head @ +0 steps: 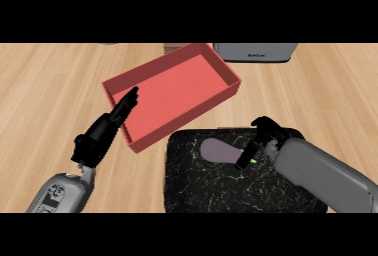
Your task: Pick the eggplant from the tray and place it in the cardboard box
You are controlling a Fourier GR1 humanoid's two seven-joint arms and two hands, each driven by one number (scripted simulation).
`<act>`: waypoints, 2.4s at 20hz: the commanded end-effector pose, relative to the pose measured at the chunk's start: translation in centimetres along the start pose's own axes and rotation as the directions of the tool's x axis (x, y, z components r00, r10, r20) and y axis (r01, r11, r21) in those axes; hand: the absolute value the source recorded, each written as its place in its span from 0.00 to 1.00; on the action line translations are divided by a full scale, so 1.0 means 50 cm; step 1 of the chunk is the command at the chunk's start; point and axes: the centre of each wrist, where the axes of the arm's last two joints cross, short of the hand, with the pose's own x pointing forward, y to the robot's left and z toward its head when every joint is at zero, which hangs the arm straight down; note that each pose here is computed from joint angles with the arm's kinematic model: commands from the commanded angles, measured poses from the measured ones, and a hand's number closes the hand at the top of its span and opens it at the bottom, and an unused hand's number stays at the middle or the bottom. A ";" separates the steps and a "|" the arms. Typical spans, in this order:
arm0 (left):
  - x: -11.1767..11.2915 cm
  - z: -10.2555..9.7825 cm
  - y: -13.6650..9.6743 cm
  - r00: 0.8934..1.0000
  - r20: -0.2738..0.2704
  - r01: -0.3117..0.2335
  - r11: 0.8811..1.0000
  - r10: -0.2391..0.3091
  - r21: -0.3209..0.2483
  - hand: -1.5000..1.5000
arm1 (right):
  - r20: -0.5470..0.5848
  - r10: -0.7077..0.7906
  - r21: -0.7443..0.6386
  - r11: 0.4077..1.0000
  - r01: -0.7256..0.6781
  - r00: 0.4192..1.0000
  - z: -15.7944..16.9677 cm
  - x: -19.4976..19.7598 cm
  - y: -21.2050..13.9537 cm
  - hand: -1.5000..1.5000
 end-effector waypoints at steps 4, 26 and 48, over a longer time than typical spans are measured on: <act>0.012 -0.017 -0.034 1.000 0.021 -0.011 0.996 0.013 -0.084 0.50 | 0.737 0.516 -0.357 0.845 -0.398 0.436 0.233 0.106 0.137 1.00; 0.004 0.018 -0.019 1.000 0.005 -0.026 0.999 0.026 0.027 0.50 | 0.862 0.504 -0.491 0.856 0.160 -0.053 0.492 -0.023 -0.041 1.00; 0.004 -0.001 -0.002 1.000 -0.003 -0.009 1.000 0.009 -0.011 0.50 | 0.917 0.376 -0.398 0.880 0.259 0.131 0.461 0.191 -0.150 1.00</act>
